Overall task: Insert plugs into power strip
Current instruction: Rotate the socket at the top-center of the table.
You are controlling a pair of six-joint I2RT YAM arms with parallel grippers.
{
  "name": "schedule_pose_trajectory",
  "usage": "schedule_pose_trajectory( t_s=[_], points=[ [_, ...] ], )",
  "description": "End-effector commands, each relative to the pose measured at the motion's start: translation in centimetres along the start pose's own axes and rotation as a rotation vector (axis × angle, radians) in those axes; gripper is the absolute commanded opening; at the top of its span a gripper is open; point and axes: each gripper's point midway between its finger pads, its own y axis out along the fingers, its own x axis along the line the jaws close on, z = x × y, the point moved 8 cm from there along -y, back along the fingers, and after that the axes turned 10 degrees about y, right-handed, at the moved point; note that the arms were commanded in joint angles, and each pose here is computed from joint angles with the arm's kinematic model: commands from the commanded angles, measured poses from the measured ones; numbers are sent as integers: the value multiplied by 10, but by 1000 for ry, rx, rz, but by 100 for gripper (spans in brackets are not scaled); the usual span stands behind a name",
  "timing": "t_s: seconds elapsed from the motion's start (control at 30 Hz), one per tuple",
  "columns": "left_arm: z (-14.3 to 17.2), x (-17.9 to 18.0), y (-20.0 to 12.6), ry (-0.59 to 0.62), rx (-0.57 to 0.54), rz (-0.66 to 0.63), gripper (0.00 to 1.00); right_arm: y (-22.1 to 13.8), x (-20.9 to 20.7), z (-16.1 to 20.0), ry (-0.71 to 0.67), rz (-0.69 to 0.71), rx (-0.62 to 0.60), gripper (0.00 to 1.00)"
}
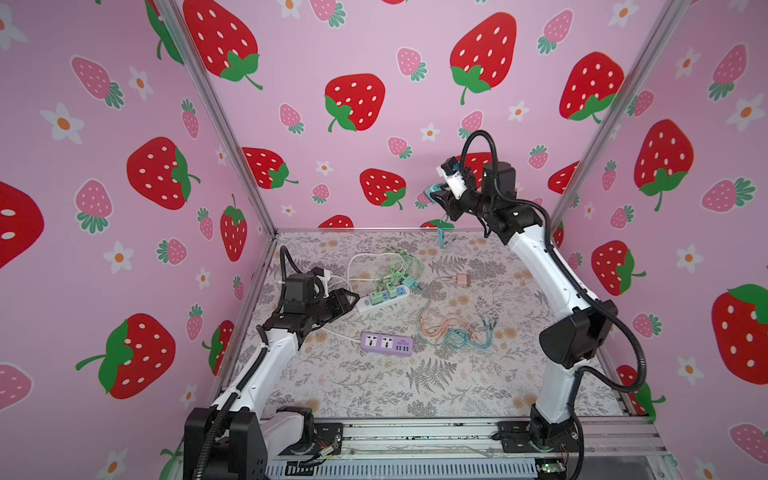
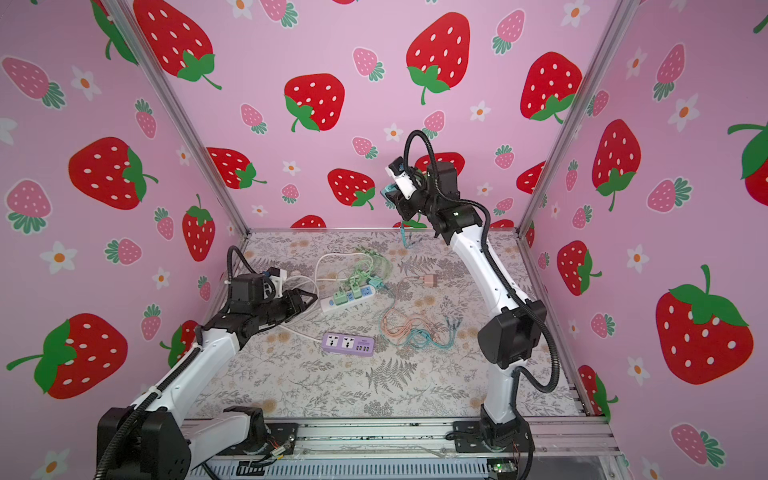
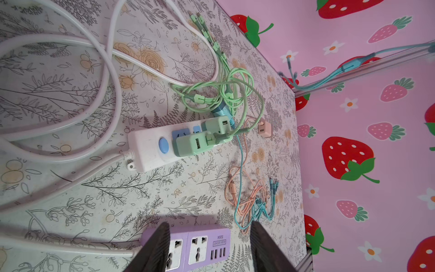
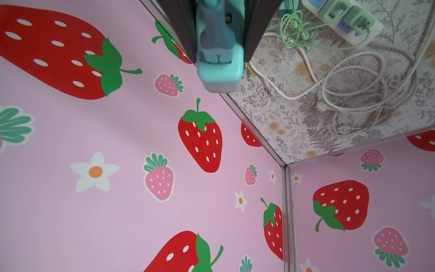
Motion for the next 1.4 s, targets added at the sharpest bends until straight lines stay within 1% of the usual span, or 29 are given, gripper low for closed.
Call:
schedule_pose_trajectory(
  t_s=[0.0, 0.1, 0.2, 0.3, 0.47, 0.67, 0.77, 0.97, 1.2, 1.37],
  points=[
    [-1, 5, 1, -21, -5, -12, 58, -23, 3, -29, -64, -21, -148, 0],
    [-1, 11, 5, -51, 7, -23, 58, -13, 1, -12, -106, -32, -80, 0],
    [-1, 15, 9, -70, 18, -22, 58, 7, 2, 17, -115, -90, 6, 0],
    [-1, 18, 13, -85, 27, -25, 58, 27, 5, 48, -102, -167, 73, 0],
    [-2, 23, 21, -116, 44, -29, 57, 52, 8, 101, -57, -241, 171, 0],
    [-3, 32, 35, -144, 68, -40, 57, 63, 17, 140, -37, -316, 249, 0],
    [-3, 37, 44, -163, 82, -37, 56, 67, 25, 155, -62, -349, 296, 0],
    [-1, 44, 63, -185, 117, -28, 52, 70, 48, 174, -114, -415, 383, 0],
    [-2, 49, 84, -187, 132, -27, 48, 74, 72, 181, -124, -500, 387, 0],
    [-5, 52, 93, -190, 139, -34, 46, 79, 87, 192, -139, -545, 419, 0]
  ],
)
